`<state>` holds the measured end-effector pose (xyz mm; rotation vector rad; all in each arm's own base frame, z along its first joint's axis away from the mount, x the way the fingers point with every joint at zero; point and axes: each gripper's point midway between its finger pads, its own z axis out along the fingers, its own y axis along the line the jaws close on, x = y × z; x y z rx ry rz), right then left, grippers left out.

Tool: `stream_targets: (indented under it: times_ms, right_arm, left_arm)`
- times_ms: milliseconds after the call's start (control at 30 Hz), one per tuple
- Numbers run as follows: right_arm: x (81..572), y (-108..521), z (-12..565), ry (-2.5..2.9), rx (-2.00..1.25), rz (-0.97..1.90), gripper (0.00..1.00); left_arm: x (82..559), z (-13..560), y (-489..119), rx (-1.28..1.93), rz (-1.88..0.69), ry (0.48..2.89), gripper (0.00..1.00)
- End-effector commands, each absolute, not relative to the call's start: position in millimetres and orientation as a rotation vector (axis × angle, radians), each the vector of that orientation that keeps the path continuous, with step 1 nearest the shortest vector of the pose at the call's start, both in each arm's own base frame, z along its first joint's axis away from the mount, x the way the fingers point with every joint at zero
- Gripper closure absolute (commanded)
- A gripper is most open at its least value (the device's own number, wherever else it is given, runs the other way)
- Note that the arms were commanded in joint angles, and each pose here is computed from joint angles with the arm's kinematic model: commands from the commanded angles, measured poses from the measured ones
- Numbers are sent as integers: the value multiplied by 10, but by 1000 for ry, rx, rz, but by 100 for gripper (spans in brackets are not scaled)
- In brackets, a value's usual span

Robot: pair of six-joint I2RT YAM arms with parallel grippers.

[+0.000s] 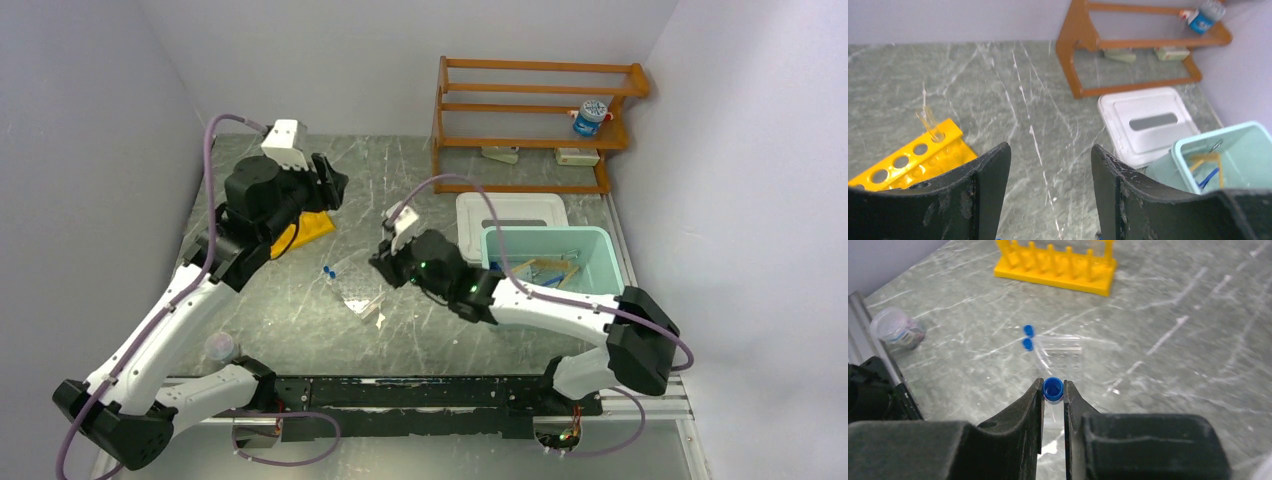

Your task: Organize the chemistry lab equipment

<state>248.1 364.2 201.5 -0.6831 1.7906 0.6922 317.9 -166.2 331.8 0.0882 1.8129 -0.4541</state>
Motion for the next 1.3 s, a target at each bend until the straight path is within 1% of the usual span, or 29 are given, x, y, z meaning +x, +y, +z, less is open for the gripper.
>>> stream_targets:
  times_ms: [0, 100, 267, 967, 1267]
  right_arm:
    - [2292, 3971, 2104, 1628, -715, 691, 93]
    - [2077, 4182, 2010, 1581, -756, 727, 93]
    - [1963, 4401, 1833, 1531, -776, 739, 93]
    - [2152, 4660, 1397, 1502, -774, 703, 93]
    - [2256, 4619, 1432, 1499, -732, 681, 93]
  left_arm:
    - [3176, 3717, -1512, 11, -428, 1737, 36]
    - [3167, 3721, -1505, 10, -425, 1741, 36]
    - [3160, 3601, -1513, 7, -427, 1767, 36]
    - [3199, 3425, -1498, 11, -393, 1821, 36]
    - [3209, 3400, -1484, 11, -385, 1826, 37]
